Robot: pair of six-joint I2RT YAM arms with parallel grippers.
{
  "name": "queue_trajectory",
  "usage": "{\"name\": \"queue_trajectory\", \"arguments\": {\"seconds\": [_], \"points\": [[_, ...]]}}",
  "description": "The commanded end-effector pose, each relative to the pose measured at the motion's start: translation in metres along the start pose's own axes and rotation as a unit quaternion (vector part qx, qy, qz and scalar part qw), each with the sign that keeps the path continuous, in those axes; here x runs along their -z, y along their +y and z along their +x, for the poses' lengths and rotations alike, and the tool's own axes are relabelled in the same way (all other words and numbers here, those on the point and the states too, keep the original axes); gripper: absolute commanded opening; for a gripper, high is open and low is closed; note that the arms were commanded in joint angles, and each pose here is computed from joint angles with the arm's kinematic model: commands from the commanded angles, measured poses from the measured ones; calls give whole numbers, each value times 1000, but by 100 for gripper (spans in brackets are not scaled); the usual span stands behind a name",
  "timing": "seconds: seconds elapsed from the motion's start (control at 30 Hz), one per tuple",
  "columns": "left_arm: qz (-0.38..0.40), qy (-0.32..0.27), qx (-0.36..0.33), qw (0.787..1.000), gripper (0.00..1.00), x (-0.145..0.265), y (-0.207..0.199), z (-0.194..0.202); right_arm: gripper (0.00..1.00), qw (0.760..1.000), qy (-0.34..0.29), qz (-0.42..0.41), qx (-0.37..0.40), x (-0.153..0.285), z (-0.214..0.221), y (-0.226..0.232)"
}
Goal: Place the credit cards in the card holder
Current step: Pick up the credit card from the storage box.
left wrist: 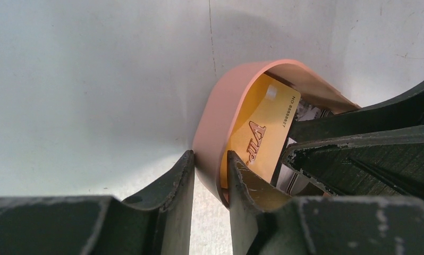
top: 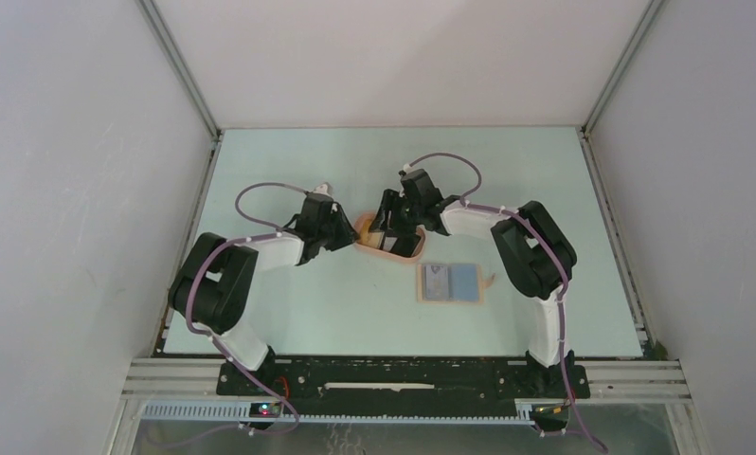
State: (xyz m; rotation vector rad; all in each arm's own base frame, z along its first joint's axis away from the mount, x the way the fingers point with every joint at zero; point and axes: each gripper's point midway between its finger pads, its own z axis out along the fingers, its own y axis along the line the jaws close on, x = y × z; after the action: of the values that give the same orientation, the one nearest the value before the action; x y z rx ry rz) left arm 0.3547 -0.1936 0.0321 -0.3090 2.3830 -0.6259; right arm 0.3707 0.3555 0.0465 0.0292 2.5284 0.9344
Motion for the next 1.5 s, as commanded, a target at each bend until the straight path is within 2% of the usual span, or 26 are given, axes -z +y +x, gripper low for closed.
{"name": "queue_trajectory", "arguments": {"seconds": [0.0, 0.23, 0.63, 0.83, 1.0, 1.17, 1.47], "points": [[28, 2, 2, 1000, 31, 10, -16, 6, 66, 999, 4, -37, -17, -6, -5, 14], [26, 2, 4, 1000, 31, 9, -15, 8, 64, 994, 8, -104, -34, 5, -11, 35], [29, 2, 10, 1000, 30, 10, -19, 11, 63, 986, 16, -149, -73, 12, -18, 39], [30, 2, 11, 999, 30, 11, -21, 11, 61, 984, 27, -160, -78, 8, -13, 42], [31, 1, 13, 999, 30, 12, -22, 11, 60, 991, 32, -112, -60, -2, -6, 31], [35, 2, 12, 999, 30, 12, -25, 11, 62, 985, 55, -142, -79, -5, 0, 38], [32, 3, 13, 999, 30, 12, -22, 14, 54, 974, 76, -193, -90, -3, 3, 54]]}}
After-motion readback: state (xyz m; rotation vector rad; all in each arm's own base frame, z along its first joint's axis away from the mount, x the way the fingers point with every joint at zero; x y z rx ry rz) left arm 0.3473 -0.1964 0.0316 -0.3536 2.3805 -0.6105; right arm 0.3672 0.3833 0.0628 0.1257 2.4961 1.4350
